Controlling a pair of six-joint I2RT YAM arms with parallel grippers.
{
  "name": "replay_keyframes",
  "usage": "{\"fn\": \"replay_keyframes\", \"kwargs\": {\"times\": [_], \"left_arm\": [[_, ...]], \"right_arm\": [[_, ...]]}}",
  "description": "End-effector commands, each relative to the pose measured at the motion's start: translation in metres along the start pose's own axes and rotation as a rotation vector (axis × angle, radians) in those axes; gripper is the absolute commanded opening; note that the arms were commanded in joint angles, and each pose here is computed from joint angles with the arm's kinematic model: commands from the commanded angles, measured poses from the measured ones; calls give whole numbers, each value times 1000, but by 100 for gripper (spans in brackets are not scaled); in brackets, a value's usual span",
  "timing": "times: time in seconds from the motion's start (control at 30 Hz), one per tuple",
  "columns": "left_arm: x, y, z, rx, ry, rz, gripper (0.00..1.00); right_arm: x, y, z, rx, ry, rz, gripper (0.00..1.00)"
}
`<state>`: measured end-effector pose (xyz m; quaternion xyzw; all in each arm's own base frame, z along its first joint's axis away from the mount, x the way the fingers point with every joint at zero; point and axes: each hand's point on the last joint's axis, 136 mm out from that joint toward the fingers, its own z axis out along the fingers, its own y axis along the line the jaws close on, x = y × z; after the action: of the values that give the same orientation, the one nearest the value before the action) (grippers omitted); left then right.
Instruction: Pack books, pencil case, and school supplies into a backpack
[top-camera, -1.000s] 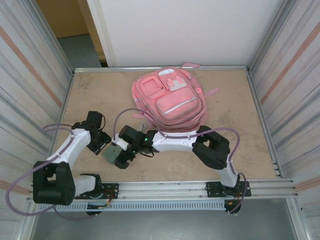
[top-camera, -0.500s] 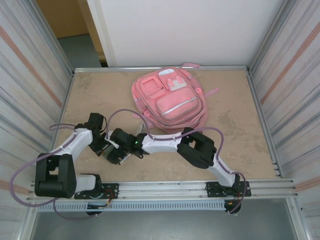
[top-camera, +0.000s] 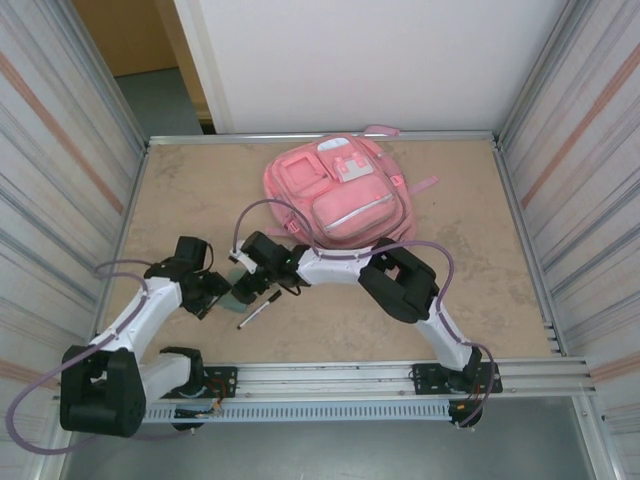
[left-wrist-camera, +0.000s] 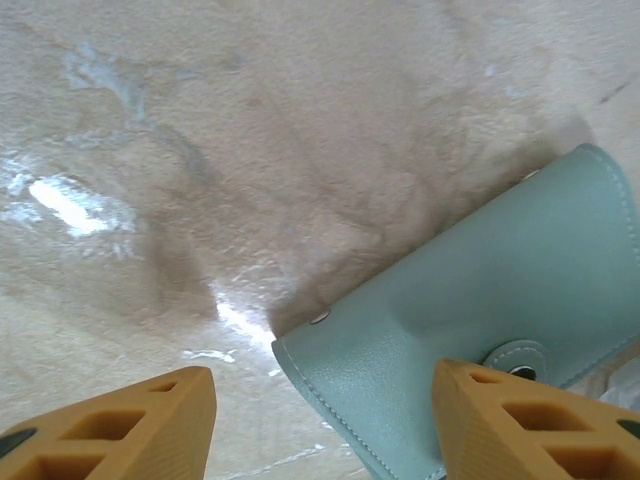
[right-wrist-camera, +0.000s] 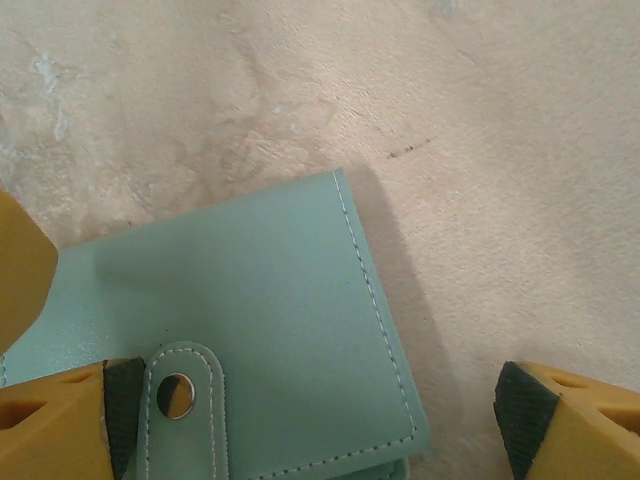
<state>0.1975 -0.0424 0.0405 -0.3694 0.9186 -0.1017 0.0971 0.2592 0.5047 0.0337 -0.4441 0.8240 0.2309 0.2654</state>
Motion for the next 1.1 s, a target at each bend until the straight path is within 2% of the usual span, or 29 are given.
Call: {"fn": "replay_keyframes", "kwargs": {"times": [0.0, 0.17, 0.27, 0.33, 0.37, 0.4, 0.57, 0.6, 0.7, 0.97, 1.07], "left_arm": [[44, 26, 6, -75, 146, 22, 58], [41, 13, 3, -16, 147, 95, 54], [32, 0, -3, 33, 116, 183, 51], [23, -10, -7, 72, 89, 250, 51], [17, -14, -8, 87, 71, 269, 51], [12, -16, -8, 101, 57, 277, 52], [-12, -48, -12, 280, -12, 273, 52], [-18, -55, -14, 319, -27, 269, 52], [-34, -72, -17, 368, -75, 306, 51], [-33, -91, 10, 391, 49, 351, 38], [-27, -91, 18, 399, 92, 341, 25]], "right_arm": [[-13, -35, -8, 34, -19, 120, 91], [-32, -48, -49, 14, 10, 414, 92], [-10, -59, -70, 70, 87, 777, 90], [8, -47, -71, 12, 124, 994, 84], [12, -37, -68, -44, 121, 1069, 75], [8, -27, -66, -87, 104, 1091, 70], [-4, -17, -47, -137, 105, 1135, 67], [-7, -21, -44, -137, 95, 1128, 65], [-6, -30, -36, -68, 86, 1089, 64], [9, -28, -4, -121, 130, 1145, 61], [4, -23, 0, -185, 118, 1138, 56]]}}
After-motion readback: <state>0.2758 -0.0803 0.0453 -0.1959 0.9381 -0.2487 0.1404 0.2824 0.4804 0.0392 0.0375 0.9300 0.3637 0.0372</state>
